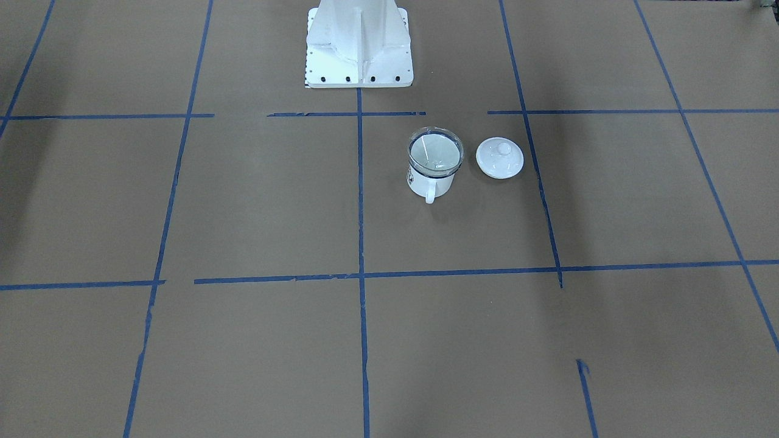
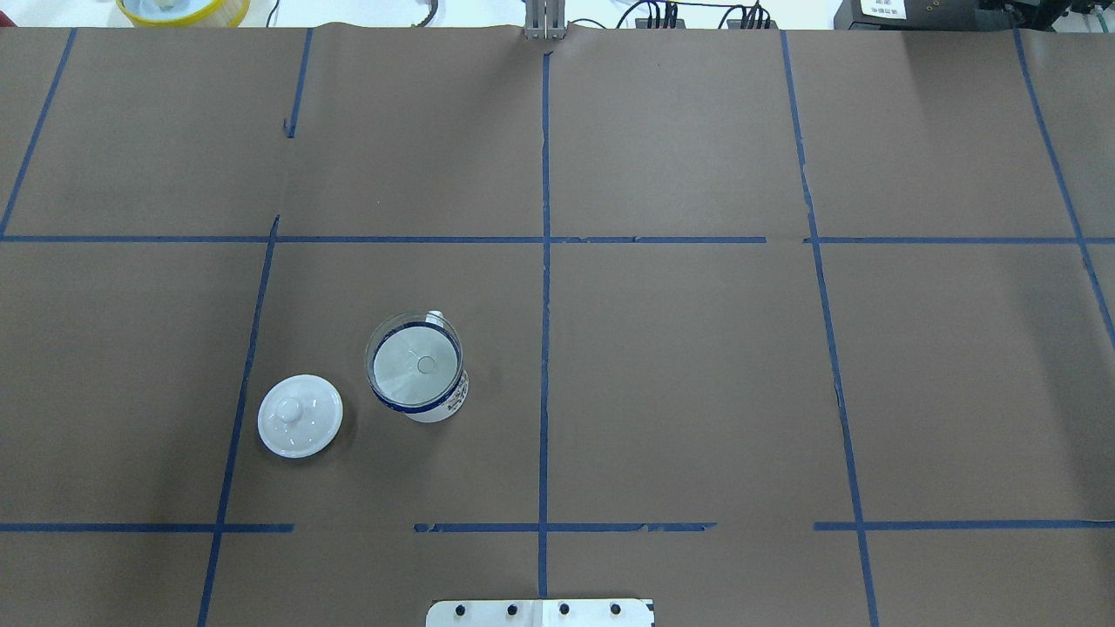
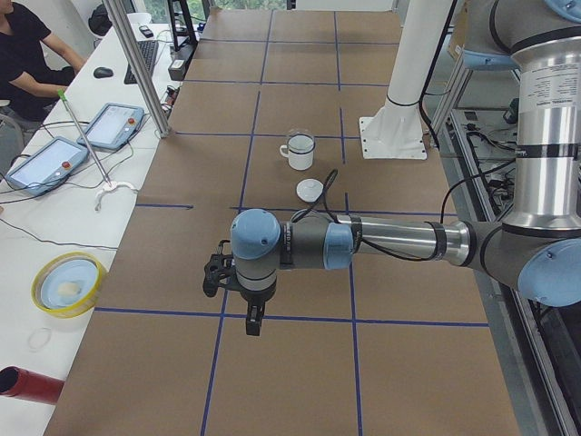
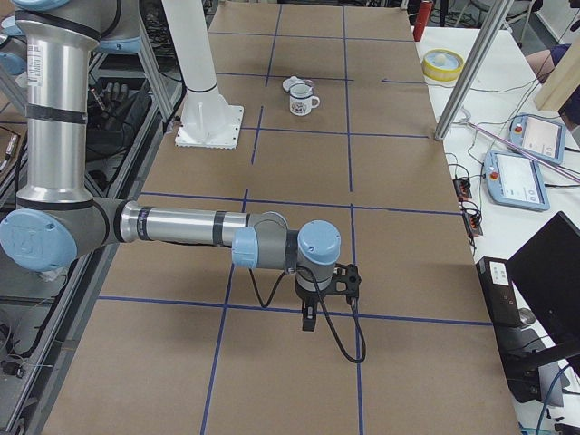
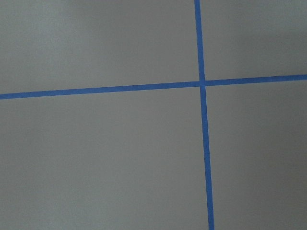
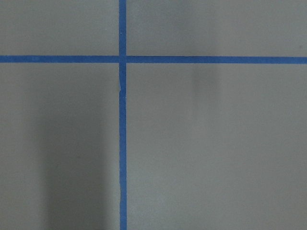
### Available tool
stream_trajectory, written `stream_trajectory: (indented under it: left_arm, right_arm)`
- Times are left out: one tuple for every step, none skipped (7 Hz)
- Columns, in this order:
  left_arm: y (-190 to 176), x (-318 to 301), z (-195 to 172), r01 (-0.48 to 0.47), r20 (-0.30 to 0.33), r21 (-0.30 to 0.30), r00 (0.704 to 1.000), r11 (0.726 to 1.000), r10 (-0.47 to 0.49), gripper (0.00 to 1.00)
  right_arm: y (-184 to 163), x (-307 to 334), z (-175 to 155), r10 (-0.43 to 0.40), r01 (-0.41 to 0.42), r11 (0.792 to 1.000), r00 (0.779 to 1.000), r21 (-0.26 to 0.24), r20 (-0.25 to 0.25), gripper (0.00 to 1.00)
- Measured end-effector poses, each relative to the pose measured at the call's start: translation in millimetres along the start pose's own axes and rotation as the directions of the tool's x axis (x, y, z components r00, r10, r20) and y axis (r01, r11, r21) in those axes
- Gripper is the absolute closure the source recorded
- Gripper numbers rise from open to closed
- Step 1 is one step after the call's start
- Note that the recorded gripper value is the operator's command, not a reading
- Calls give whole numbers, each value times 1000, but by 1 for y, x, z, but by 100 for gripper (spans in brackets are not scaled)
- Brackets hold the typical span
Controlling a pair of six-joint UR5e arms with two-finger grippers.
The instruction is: Remove funnel from cup
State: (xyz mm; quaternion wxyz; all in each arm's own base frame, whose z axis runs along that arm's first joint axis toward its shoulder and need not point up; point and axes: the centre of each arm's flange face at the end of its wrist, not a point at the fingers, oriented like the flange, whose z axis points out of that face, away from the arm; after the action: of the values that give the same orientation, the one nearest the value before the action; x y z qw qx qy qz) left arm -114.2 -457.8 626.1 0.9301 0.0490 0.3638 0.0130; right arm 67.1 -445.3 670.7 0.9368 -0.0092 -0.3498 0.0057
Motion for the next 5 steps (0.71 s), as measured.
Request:
stream_trajectory:
  left_arm:
    - [-2,-1,1,0,1,0,1000,1000,0,0]
    - [-5,0,0,-4,4,3,1000,1000,4,0]
    - [-10,0,-1,2,6,6,1000,1000,-2,0]
    - [-12,-3,1,19,7,4,1000,1000,-19,0]
    - [-11,-5,4,26,9,7,1000,1000,-26,0]
  right_arm:
    - [0,0,0,0,0,1000,1000,0,0,0]
    - [0,0,0,0,0,1000,1000,0,0,0]
    - [0,0,0,0,0,1000,1000,0,0,0]
    - [0,0,0,0,0,1000,1000,0,0,0]
    - [0,0,0,0,0,1000,1000,0,0,0]
